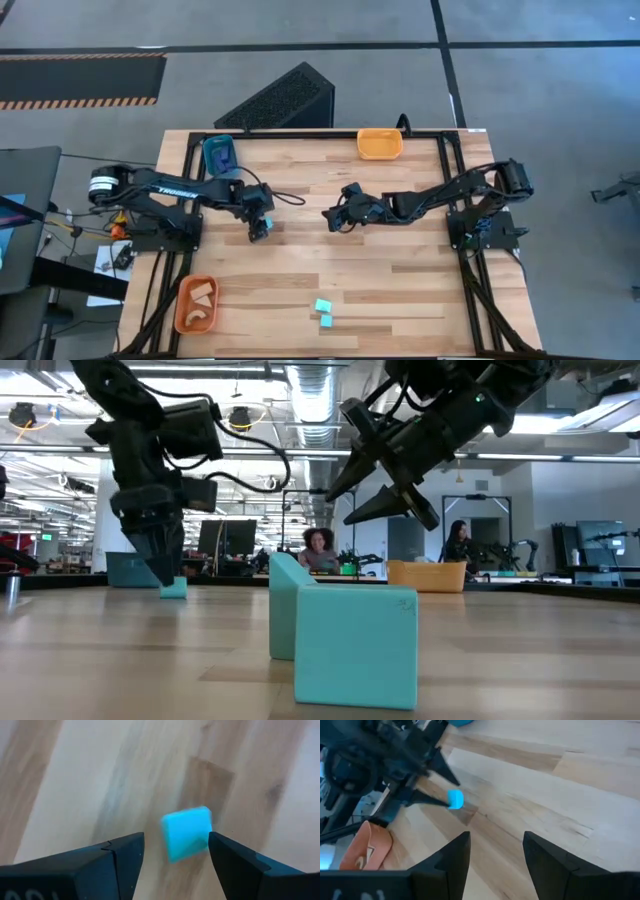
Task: Sort & place blocks by color
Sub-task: Put the top light blue block into the yellow bin
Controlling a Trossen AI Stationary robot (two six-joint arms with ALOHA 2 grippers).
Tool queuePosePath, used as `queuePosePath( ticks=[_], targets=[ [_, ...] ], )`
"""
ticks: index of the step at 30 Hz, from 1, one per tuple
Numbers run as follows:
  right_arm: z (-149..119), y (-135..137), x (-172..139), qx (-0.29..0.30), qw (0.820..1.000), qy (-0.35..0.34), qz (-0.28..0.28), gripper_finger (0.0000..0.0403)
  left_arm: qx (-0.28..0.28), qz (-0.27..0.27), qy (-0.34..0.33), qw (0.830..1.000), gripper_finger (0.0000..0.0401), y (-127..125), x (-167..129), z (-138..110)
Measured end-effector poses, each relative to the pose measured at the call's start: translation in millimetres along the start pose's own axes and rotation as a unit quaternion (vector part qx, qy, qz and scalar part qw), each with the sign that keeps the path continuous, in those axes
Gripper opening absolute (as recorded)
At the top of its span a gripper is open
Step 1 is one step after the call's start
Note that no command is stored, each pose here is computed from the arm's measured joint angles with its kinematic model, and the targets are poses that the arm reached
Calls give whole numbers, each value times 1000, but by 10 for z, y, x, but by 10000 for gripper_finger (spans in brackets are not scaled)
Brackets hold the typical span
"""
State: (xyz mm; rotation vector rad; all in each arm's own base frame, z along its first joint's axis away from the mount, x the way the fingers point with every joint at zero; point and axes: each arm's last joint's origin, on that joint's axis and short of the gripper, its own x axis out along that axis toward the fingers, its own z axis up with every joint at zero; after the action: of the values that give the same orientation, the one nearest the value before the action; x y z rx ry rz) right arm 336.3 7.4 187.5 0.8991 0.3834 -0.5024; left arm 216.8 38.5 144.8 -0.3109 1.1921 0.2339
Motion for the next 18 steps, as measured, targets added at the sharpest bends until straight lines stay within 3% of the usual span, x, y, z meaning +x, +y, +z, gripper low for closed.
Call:
queuePosePath(
  ticks=[8, 10, 14, 18],
  targets=[
    [51, -26, 9, 5, 999, -36, -20, 188, 13, -26, 25, 999, 208, 50, 145, 22],
    [91, -54, 21, 30, 998, -42, -25, 185, 30, -22, 23, 999, 205, 49, 155, 25],
    [174, -109, 45, 88, 994, -51, -30, 177, 67, -20, -15, 997, 175, 42, 161, 87],
    [218, -129, 56, 96, 993, -57, -29, 170, 91, -41, -67, 993, 133, 22, 181, 187]
  ],
)
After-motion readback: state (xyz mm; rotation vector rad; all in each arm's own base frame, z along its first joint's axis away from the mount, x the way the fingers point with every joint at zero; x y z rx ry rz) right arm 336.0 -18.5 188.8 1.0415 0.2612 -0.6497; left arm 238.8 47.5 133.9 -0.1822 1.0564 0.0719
